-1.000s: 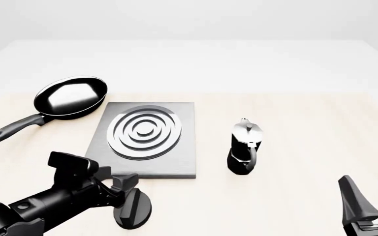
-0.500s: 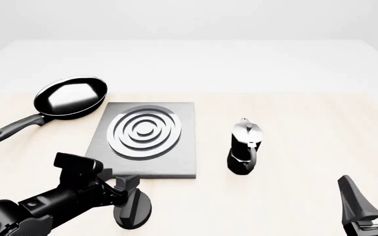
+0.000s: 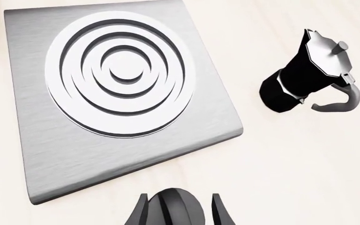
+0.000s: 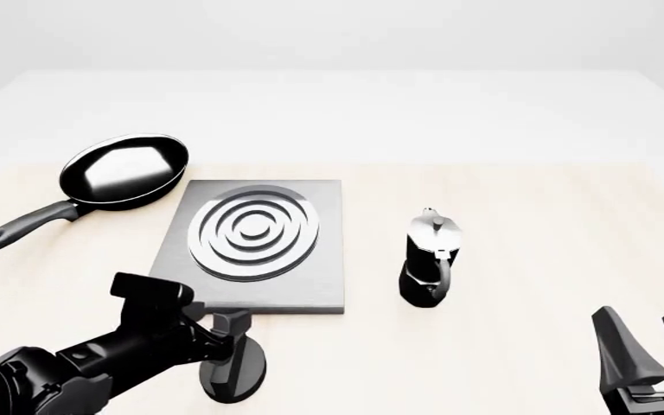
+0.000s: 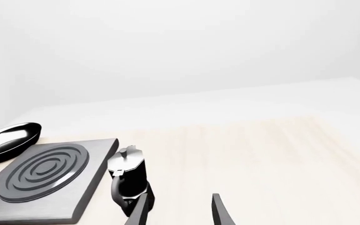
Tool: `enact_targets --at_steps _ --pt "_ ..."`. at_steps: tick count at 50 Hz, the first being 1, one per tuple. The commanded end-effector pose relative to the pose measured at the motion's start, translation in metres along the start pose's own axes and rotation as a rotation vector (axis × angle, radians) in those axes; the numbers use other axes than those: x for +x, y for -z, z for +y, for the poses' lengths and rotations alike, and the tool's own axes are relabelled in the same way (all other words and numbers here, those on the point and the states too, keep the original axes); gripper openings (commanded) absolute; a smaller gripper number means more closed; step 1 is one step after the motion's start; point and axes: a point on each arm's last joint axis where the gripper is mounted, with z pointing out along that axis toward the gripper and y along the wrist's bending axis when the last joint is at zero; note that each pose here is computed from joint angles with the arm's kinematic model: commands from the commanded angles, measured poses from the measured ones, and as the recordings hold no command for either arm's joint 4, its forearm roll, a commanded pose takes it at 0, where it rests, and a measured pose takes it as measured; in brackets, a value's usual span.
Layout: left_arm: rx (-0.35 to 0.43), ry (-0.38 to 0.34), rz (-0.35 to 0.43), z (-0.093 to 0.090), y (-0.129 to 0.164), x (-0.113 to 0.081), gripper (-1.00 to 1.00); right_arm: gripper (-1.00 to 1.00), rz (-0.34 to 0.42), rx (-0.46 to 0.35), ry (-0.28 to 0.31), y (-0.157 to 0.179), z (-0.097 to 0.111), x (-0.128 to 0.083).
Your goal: Turn on the stove.
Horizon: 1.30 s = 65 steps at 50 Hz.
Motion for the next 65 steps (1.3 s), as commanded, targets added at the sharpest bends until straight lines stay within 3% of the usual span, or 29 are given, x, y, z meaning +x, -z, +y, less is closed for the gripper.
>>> enact_targets --at_steps 1,48,65 --pt "-0.007 0.010 0.020 0.002 -0.010 0.005 1.00 1.00 0.002 -0.002 -0.007 0.000 0.000 0.000" --pt "-0.028 0.046 0.086 0.006 -0.035 0.021 1.00 1.00 -0.003 -0.005 -0.033 0.000 0.000 0.000" --pt "-0.065 0.057 0.092 0.017 -0.037 0.025 1.00 1.00 -0.004 -0.005 -0.038 0.001 0.000 0.000"
